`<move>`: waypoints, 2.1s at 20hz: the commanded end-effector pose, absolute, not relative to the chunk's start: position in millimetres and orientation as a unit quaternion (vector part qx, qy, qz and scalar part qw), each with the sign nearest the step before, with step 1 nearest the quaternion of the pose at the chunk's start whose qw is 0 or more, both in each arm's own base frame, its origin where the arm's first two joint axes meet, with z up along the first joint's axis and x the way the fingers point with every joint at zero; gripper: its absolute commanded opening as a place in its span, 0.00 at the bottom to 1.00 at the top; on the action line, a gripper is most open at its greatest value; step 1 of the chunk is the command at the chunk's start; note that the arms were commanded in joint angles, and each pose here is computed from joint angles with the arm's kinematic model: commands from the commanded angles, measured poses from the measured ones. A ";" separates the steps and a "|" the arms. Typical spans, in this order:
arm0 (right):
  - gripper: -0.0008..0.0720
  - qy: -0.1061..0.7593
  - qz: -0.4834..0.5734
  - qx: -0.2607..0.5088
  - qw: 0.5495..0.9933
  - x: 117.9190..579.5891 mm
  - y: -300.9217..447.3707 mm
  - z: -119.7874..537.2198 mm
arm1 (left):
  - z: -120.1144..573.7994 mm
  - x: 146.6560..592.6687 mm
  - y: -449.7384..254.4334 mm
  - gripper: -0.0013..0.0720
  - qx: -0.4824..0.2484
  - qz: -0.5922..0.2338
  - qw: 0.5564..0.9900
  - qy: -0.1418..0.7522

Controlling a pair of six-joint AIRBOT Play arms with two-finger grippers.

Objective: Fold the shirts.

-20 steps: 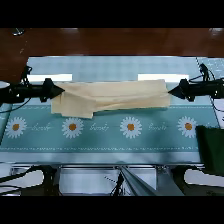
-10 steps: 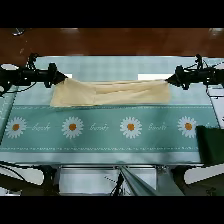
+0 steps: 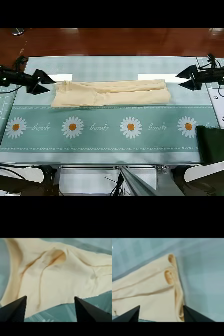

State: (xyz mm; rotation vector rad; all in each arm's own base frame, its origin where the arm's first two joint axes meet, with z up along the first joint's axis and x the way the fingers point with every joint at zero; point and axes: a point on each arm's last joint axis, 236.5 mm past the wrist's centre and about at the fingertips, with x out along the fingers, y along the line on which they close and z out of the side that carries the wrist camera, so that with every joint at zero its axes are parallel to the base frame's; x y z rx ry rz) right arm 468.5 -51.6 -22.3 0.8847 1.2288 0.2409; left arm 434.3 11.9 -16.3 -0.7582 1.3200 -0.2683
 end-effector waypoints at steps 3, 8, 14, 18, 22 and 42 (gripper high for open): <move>0.87 0.611 0.057 0.371 0.697 439.3 -79.4 -59.3 | -5.1 415.4 37.9 0.97 -0.324 -0.044 0.804 0.498; 0.87 0.615 0.109 0.391 0.676 458.7 -24.9 -79.8 | 9.9 392.5 -47.9 0.97 -0.343 -0.141 0.820 0.435; 0.86 0.650 0.155 0.369 0.646 458.3 46.6 -101.0 | 36.4 381.2 -138.9 0.97 -0.351 -0.261 0.789 0.431; 0.04 0.658 0.196 0.349 0.638 448.3 64.2 -80.1 | 36.6 370.0 -166.2 0.83 -0.334 -0.291 0.779 0.444; 0.03 0.664 0.164 0.216 0.697 420.8 25.6 -27.7 | 42.7 361.4 -191.3 0.06 -0.330 -0.318 0.767 0.449; 0.04 0.484 0.162 0.193 0.838 261.3 73.4 147.8 | -35.8 223.4 -529.5 0.06 -0.193 -0.491 0.586 0.615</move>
